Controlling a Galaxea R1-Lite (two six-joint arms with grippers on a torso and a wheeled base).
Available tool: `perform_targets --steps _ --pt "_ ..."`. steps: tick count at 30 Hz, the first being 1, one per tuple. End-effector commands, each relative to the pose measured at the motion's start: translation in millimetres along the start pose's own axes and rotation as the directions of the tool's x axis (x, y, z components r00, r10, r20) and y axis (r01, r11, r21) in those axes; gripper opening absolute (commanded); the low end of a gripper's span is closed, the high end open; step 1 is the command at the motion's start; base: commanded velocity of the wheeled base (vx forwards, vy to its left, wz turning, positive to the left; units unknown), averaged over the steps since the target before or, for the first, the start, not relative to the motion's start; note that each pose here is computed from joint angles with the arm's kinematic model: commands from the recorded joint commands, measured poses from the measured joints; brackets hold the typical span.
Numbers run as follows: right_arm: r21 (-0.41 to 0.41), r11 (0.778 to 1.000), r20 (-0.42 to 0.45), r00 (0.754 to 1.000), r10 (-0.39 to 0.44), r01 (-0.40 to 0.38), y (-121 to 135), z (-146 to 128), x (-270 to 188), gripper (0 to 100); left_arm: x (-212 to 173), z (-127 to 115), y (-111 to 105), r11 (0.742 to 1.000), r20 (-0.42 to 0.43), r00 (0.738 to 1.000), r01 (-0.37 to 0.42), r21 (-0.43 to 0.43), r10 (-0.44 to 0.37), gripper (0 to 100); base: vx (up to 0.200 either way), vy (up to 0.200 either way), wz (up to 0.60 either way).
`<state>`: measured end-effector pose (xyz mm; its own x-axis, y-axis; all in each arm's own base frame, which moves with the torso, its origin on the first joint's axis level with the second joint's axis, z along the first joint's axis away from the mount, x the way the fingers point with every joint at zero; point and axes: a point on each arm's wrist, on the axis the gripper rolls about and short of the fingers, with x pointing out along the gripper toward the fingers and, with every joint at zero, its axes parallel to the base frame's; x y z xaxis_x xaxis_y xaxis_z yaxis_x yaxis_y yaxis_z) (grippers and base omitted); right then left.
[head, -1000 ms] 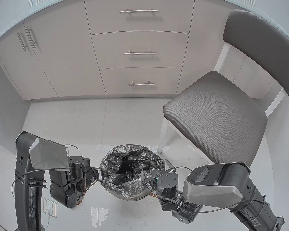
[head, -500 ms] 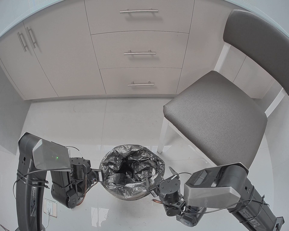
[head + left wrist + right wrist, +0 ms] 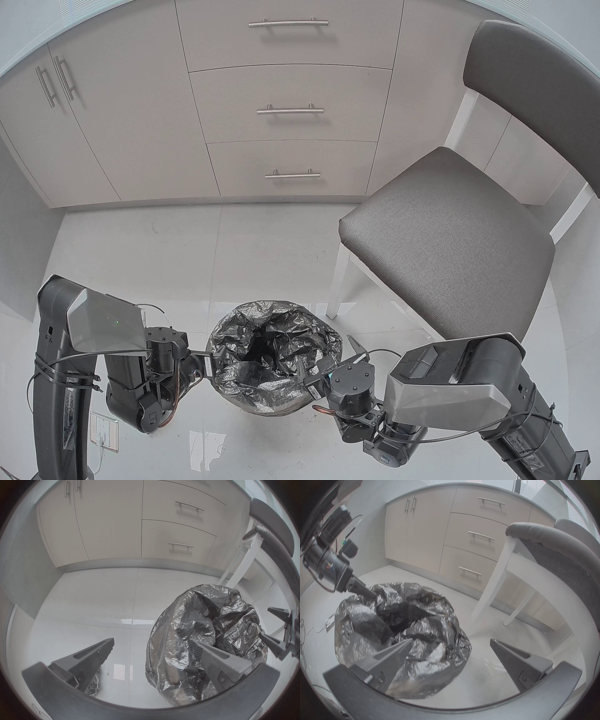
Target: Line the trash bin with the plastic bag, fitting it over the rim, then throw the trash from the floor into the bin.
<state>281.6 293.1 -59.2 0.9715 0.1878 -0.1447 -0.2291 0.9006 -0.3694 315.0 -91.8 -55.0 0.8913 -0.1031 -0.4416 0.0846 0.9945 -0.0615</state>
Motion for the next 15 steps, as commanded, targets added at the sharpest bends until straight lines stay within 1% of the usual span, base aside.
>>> perform_targets --steps 1,4,11,15 --pt "0.057 0.998 0.076 0.997 -0.030 0.025 -2 22 9 100 -1 2 -1 1.000 0.005 1.000 0.002 -0.004 -0.002 100 0.000 0.000 0.00" --pt "0.066 0.997 0.092 0.995 -0.044 0.038 -1 24 16 100 -1 2 -1 1.000 0.006 1.000 0.004 -0.005 -0.004 100 0.000 0.000 0.00" --pt "0.071 0.996 0.092 0.994 -0.057 0.050 11 23 40 100 -3 3 -2 1.000 0.008 1.000 0.007 -0.007 -0.006 100 0.000 0.000 0.00" --pt "0.073 0.995 0.087 0.994 -0.071 0.065 11 23 53 100 -3 3 -1 1.000 0.006 1.000 0.006 -0.007 -0.006 100 0.000 0.000 0.00"
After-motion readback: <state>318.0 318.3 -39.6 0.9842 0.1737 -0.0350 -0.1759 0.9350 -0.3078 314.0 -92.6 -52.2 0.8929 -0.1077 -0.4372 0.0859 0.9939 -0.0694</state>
